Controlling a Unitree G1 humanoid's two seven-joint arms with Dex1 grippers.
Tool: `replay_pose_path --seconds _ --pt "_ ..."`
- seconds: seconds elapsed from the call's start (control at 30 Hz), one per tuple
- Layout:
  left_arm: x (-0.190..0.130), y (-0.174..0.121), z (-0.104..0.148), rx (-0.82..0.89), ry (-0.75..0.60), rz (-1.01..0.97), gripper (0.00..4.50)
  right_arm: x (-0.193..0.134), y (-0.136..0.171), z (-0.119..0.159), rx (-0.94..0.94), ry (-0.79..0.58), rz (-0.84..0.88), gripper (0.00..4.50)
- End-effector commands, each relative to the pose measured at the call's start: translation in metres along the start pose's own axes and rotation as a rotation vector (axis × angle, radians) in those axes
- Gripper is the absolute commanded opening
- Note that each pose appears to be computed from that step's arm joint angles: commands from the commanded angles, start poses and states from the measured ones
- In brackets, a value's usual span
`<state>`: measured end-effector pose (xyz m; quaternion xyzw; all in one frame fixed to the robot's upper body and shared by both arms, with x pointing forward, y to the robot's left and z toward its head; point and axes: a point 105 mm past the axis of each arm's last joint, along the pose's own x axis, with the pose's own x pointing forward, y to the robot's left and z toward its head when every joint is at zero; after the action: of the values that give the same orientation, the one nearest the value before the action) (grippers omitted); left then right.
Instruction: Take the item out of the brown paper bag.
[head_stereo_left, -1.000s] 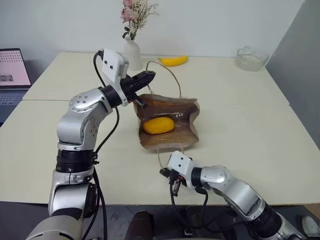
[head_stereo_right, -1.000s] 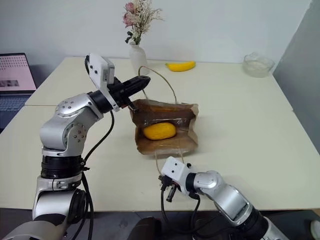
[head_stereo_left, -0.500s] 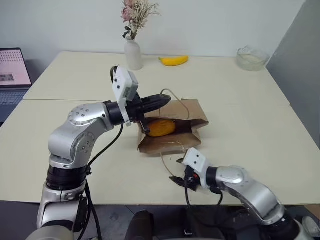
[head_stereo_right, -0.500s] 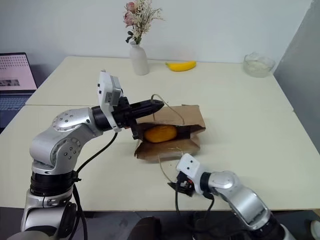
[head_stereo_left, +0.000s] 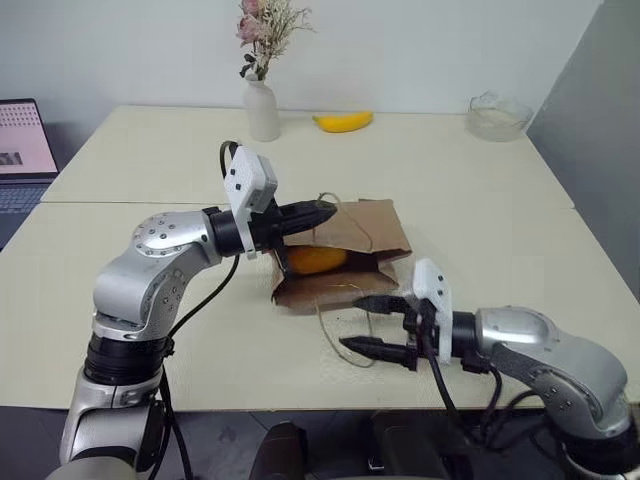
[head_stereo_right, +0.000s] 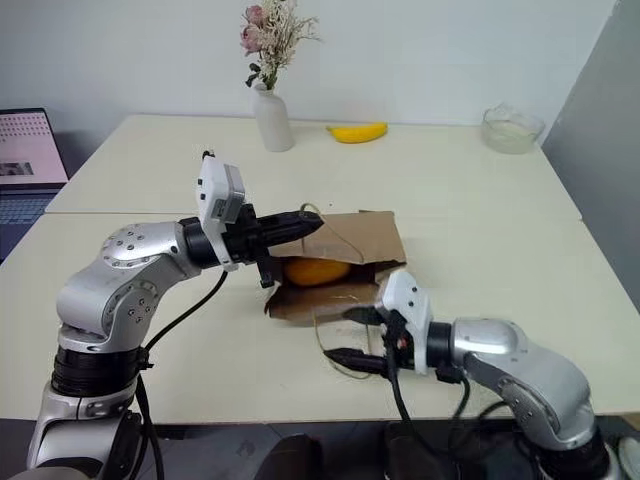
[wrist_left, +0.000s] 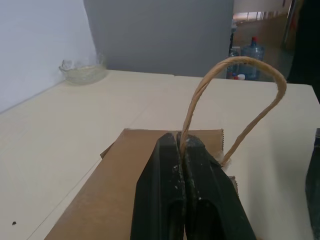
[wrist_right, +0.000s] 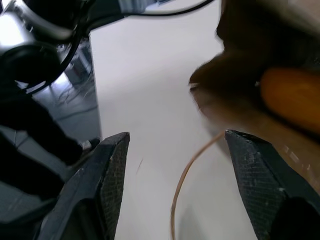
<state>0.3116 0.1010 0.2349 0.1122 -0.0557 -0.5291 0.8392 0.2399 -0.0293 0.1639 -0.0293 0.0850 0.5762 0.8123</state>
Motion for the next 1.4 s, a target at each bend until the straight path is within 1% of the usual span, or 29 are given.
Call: replay_pose_path --seconds 0.03,0.1,0.2,0.27,0.33,0.4,0.5,0.6,0.67,0.87,1.1,1.23,1.33,1.4 --pt "-0.004 0.007 0.018 0.077 -0.037 0.026 0.00 0.033 -0.040 -0.002 -0.088 0.032 -0.217 3.17" --pt "-0.004 0.009 0.019 0.080 -0.041 0.032 0.00 0.043 -0.054 -0.003 -0.110 0.038 -0.289 3.17" --pt "-0.004 0.013 0.025 0.072 -0.070 0.053 0.00 0.060 -0.064 -0.007 -0.124 0.042 -0.351 3.17" --pt "-0.004 0.014 0.028 0.063 -0.084 0.063 0.00 0.064 -0.068 -0.008 -0.195 0.058 -0.383 3.54" --pt "-0.004 0.015 0.031 0.048 -0.098 0.070 0.00 0.063 -0.069 -0.008 -0.251 0.063 -0.395 4.14" --pt "-0.005 0.020 0.037 0.016 -0.129 0.094 0.00 0.061 -0.062 -0.011 -0.378 0.105 -0.372 4.47" --pt "-0.005 0.023 0.046 -0.039 -0.170 0.108 0.00 0.056 -0.052 -0.012 -0.606 0.170 -0.333 4.47" --pt "-0.005 0.023 0.048 -0.067 -0.180 0.106 0.00 0.057 -0.053 -0.008 -0.731 0.196 -0.332 4.47" --pt "-0.005 0.024 0.049 -0.074 -0.183 0.106 0.00 0.059 -0.056 -0.005 -0.780 0.208 -0.337 4.47" --pt "-0.003 0.020 0.050 -0.094 -0.189 0.092 0.00 0.075 -0.067 0.001 -0.828 0.251 -0.343 4.47" --pt "-0.002 0.015 0.048 -0.100 -0.189 0.084 0.00 0.090 -0.087 -0.009 -0.901 0.385 -0.319 4.47" --pt "-0.002 0.014 0.048 -0.102 -0.189 0.085 0.00 0.094 -0.098 -0.014 -0.909 0.429 -0.314 4.47" --pt "-0.003 0.016 0.045 -0.098 -0.178 0.098 0.00 0.094 -0.098 -0.010 -0.915 0.396 -0.316 3.87" --pt "-0.004 0.016 0.043 -0.097 -0.171 0.105 0.00 0.092 -0.096 -0.008 -0.908 0.381 -0.311 3.20"
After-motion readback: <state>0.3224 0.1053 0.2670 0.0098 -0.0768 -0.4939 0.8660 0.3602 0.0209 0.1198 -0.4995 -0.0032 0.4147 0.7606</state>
